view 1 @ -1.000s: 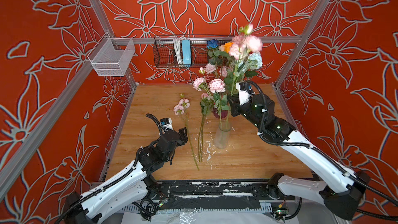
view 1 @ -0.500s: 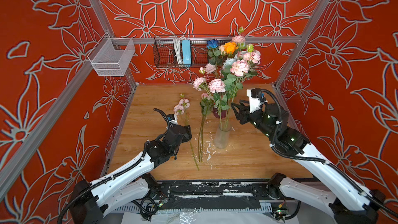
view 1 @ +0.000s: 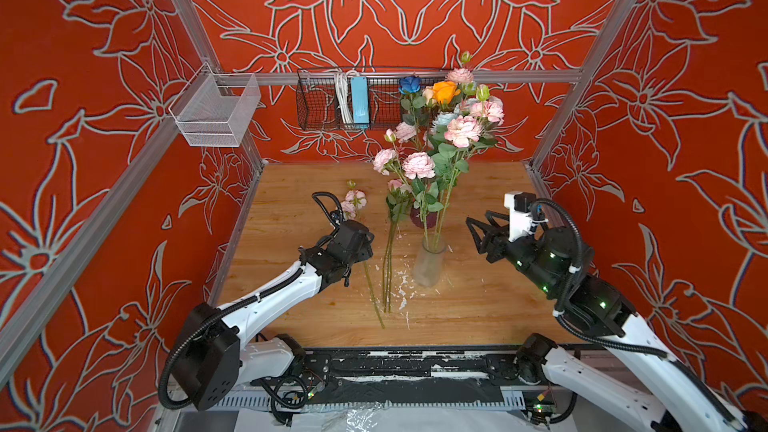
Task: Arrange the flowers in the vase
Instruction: 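Open the right gripper and withdraw it while the left reaches toward loose roses, then lower the left gripper and close it on a loose pink rose stem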
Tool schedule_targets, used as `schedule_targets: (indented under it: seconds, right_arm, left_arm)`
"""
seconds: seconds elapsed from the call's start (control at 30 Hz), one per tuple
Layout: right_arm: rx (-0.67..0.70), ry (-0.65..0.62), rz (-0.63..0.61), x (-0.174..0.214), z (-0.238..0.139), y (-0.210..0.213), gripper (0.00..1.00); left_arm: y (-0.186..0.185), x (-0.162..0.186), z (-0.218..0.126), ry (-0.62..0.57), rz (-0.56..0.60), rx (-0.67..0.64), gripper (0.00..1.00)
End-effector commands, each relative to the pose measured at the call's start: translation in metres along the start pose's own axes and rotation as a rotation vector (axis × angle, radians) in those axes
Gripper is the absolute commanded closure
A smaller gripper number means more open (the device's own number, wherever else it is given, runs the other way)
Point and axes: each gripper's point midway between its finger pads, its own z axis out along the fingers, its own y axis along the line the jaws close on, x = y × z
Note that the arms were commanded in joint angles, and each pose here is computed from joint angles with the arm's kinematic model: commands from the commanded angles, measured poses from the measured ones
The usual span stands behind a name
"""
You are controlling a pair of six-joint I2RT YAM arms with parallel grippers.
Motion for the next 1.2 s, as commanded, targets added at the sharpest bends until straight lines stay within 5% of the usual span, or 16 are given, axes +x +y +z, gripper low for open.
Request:
schedule_targets:
  seconds: [0.0, 0.3, 0.53, 0.8, 1.17]
  right_arm:
    - [0.082, 0.016, 0.030, 0.014, -0.011, -0.019, 0.39]
    - [0.246, -0.038, 0.115, 0.040, -0.044, -0.062, 0.36]
    - [0.269, 0.021, 0.187, 0.084, -0.036, -0.073, 0.36]
    - [0.278, 0.035, 0.213, 0.097, -0.038, -0.077, 0.36]
    - [0.270, 0.005, 0.207, 0.082, -0.043, -0.075, 0.37]
  left_arm:
    - [0.007, 0.009, 0.007, 0.064, 0.017, -0.038, 0.30]
    - [0.008, 0.017, 0.041, 0.212, 0.115, -0.134, 0.29]
    - [0.002, 0.018, 0.080, 0.340, 0.158, -0.161, 0.32]
    - [0.015, 0.028, 0.113, 0.400, 0.152, -0.232, 0.57]
    - [0.007, 0.015, 0.085, 0.341, 0.135, -0.147, 0.97]
